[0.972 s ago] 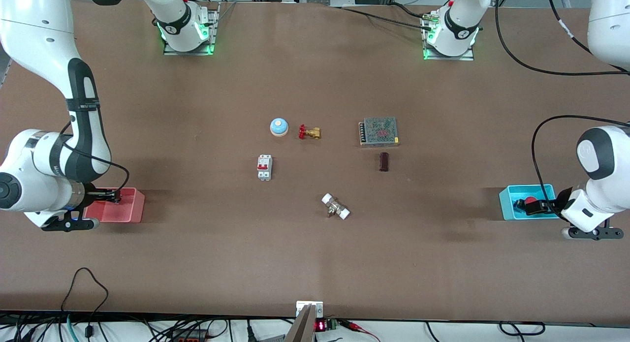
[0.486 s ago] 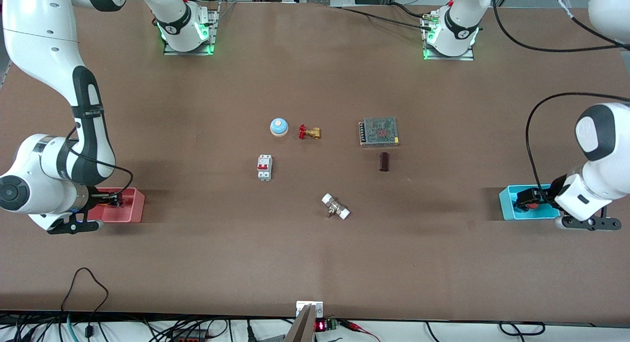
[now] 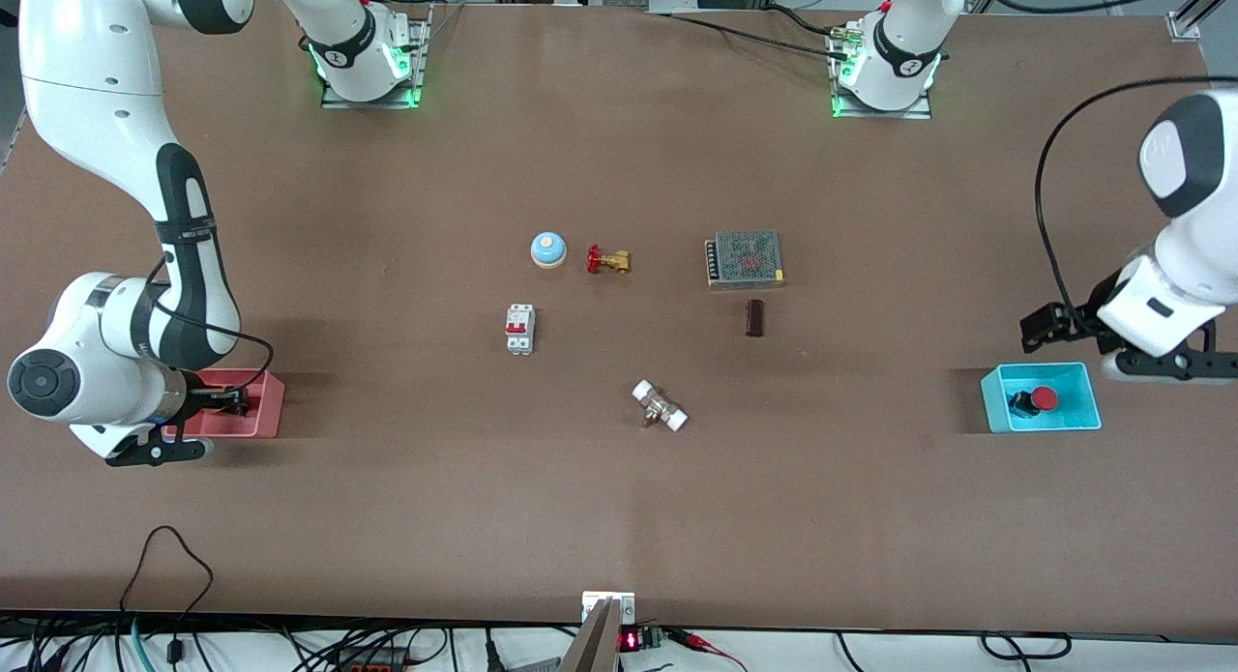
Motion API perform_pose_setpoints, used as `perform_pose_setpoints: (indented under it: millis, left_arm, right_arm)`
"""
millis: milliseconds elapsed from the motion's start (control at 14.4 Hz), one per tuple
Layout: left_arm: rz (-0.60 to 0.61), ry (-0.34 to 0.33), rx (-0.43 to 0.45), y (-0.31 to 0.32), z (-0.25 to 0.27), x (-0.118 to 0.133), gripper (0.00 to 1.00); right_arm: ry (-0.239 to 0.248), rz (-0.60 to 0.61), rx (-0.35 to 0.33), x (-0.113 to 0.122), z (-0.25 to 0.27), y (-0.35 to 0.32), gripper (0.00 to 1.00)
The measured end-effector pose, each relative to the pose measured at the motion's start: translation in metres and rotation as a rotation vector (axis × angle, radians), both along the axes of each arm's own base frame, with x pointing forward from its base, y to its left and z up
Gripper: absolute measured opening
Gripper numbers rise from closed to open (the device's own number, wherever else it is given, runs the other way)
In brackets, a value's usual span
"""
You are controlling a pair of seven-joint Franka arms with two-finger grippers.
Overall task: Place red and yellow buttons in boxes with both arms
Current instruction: 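Lower the red button into the cyan box and open the left gripper, then release the yellow button into the pink box with the right gripper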
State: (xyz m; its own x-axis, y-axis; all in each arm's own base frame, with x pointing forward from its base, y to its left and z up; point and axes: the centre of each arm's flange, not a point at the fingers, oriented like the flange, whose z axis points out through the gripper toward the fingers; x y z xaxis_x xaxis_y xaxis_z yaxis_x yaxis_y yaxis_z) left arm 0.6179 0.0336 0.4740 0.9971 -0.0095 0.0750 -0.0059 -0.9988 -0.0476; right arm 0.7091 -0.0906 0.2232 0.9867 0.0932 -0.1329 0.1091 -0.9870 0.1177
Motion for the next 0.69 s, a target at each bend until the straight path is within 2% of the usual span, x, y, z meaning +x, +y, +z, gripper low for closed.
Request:
perform_pose_setpoints:
  millis: [208,278,486,694]
  left_arm:
    - [0.024,-0.005,-0.002,0.004,0.036,-0.019,1.00]
    - [0.029,-0.003,0.000,0.005,0.044,-0.024,1.00]
    - [0.035,-0.006,-0.004,0.003,0.061,-0.035,1.00]
    - [0.039,-0.002,-0.021,0.007,0.064,-0.038,1.00]
  right_arm:
    - [-0.001,0.000,0.000,0.000,0.000,0.000,0.37]
    - [-0.001,0.000,0.000,0.000,0.000,0.000,0.41]
    - [-0.008,0.002,0.002,0.002,0.003,0.002,0.69]
    - [-0.038,-0.016,0.032,0.006,0.028,0.005,0.99]
